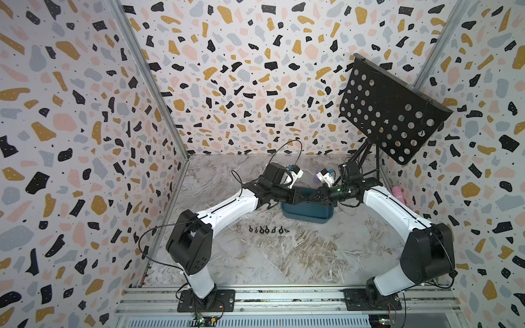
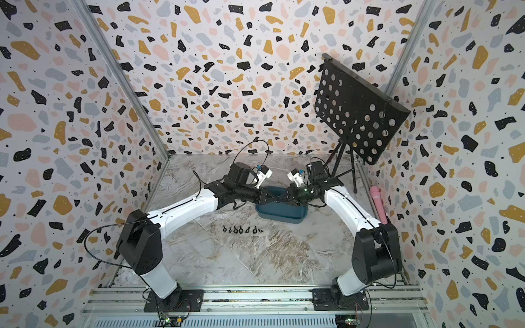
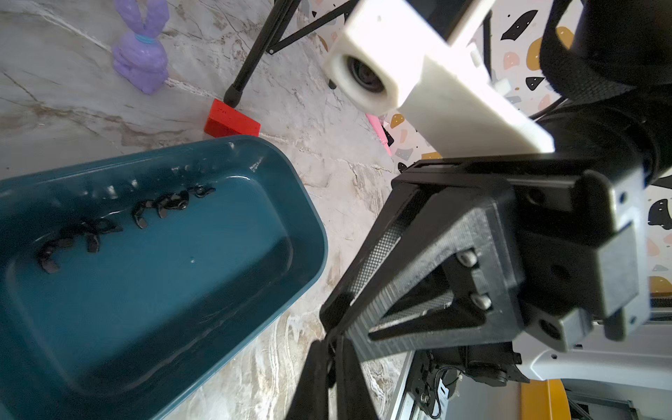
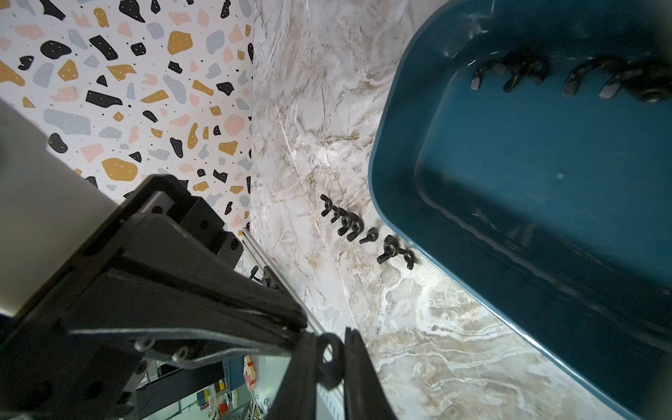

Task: Take out the wing nut from the storage box
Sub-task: Pick up the wing nut from the storage box, then place the wing nut at the center of the board.

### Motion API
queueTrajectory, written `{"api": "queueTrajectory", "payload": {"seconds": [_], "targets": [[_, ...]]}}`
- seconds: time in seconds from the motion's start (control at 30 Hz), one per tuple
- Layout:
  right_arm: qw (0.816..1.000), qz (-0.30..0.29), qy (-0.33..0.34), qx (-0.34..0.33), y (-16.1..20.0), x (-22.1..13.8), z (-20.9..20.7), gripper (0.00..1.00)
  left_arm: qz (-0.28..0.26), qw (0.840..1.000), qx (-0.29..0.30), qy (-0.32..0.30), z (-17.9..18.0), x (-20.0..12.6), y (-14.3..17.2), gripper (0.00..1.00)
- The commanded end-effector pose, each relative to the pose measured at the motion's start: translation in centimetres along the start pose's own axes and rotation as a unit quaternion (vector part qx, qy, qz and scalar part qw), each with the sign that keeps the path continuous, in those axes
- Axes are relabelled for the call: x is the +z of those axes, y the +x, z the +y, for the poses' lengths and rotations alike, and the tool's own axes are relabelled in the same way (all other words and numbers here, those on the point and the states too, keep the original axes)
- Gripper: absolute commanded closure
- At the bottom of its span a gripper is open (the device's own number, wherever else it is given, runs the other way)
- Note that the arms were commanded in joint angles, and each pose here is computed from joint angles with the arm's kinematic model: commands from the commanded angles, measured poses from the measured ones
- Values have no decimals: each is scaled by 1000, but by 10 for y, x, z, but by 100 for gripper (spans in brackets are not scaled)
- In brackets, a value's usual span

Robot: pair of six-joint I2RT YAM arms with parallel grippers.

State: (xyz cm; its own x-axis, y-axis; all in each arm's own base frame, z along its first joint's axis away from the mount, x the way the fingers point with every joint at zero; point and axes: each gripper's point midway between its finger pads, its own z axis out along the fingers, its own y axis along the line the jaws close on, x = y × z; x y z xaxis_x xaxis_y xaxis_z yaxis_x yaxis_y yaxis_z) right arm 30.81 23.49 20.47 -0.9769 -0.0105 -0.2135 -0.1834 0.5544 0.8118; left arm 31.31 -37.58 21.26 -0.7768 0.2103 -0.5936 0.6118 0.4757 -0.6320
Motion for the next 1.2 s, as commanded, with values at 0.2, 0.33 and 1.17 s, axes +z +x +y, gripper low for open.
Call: {"api": "queueTrajectory", "payload": {"seconds": [0.2,0.33,1.17], "targets": [[999,-25,13,-20,-1,-12,6,69,-11,1000,7,7,-4,0,-2,100],[996,-61,67,3,-2,-28,-21,60,-16,1000,9,-15,1,-5,0,100],[985,-91,146,0,33,-58,-47,0,-37,969,52,-240,53,-17,76,100]]}}
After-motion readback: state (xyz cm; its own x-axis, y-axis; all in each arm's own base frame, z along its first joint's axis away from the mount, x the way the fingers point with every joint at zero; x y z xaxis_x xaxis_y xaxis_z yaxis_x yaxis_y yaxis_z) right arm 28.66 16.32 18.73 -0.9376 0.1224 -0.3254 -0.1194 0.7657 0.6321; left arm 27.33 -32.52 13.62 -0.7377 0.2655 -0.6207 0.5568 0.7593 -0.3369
